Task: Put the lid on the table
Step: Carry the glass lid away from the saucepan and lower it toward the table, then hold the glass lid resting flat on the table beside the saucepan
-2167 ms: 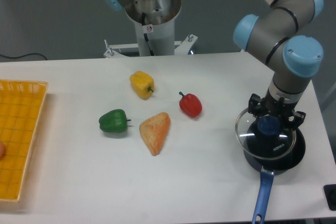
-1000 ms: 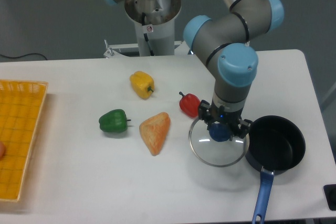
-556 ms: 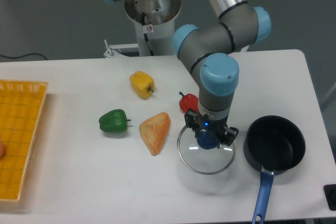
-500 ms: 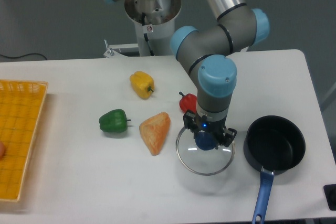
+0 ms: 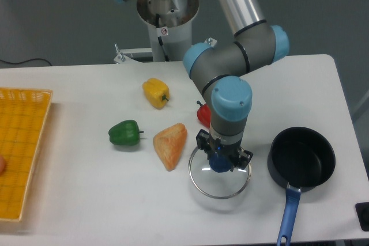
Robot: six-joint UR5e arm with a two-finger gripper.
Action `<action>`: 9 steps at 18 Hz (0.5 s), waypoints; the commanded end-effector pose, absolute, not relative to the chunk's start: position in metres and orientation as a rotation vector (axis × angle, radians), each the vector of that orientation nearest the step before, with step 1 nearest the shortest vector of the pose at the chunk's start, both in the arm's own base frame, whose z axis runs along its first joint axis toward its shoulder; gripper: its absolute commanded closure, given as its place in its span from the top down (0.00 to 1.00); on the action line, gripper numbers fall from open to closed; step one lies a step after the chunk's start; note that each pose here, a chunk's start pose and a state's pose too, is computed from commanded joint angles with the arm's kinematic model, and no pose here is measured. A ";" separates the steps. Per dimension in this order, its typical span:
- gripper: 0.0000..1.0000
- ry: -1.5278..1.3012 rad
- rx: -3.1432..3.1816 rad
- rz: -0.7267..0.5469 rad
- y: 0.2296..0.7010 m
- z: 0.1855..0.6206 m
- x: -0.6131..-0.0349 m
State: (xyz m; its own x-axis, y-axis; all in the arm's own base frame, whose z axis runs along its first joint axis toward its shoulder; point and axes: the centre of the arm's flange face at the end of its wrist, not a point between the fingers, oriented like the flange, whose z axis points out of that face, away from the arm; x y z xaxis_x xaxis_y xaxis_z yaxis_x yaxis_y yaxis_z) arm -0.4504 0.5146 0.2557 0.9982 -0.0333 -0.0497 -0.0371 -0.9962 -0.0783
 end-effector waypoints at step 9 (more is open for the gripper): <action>0.59 0.056 -3.072 0.057 0.516 0.238 -0.453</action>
State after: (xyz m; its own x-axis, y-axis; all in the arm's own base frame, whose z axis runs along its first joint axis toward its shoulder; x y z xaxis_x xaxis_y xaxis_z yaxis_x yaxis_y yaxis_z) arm -0.4526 0.5160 0.2383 0.9987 -0.0351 -0.0382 -0.0377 -0.9970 -0.0682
